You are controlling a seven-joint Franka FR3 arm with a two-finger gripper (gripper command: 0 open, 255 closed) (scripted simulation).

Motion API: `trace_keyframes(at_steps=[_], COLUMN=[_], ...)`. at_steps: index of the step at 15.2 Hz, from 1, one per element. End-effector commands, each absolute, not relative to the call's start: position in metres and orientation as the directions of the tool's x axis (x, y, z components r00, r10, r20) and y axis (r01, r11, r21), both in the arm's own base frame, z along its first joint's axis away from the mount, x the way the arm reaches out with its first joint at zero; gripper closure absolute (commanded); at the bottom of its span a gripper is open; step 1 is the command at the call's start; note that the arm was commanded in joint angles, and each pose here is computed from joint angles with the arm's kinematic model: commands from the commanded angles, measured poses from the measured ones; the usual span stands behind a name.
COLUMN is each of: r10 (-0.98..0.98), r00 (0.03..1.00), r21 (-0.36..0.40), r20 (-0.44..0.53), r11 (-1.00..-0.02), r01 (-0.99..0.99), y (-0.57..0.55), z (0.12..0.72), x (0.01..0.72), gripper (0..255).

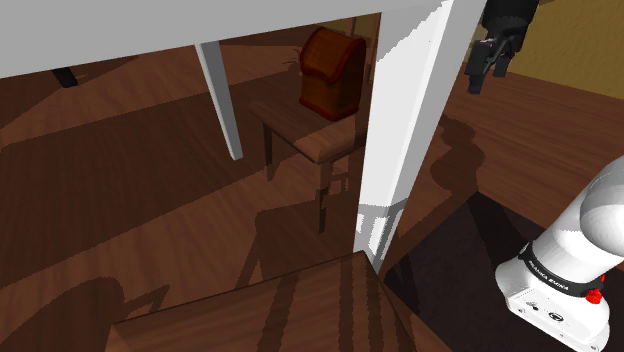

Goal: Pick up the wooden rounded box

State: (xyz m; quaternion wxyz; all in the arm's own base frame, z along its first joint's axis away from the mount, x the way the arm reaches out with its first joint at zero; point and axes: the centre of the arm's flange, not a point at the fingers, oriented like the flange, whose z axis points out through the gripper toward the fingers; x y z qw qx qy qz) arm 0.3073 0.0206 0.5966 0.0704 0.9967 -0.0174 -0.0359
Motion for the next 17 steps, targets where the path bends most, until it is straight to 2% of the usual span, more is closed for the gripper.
trace_keyframes(at_steps=[1,17], r10=[-0.040,-0.049], r00=[0.997,0.999], r21=[0.142,-0.088], r20=[-0.069,0.013], r11=[-0.989,-0.995], r01=[-0.030,-0.048], y=[0.021,0.071], z=[0.597,0.631], x=[0.307,0.483], gripper=[0,0])
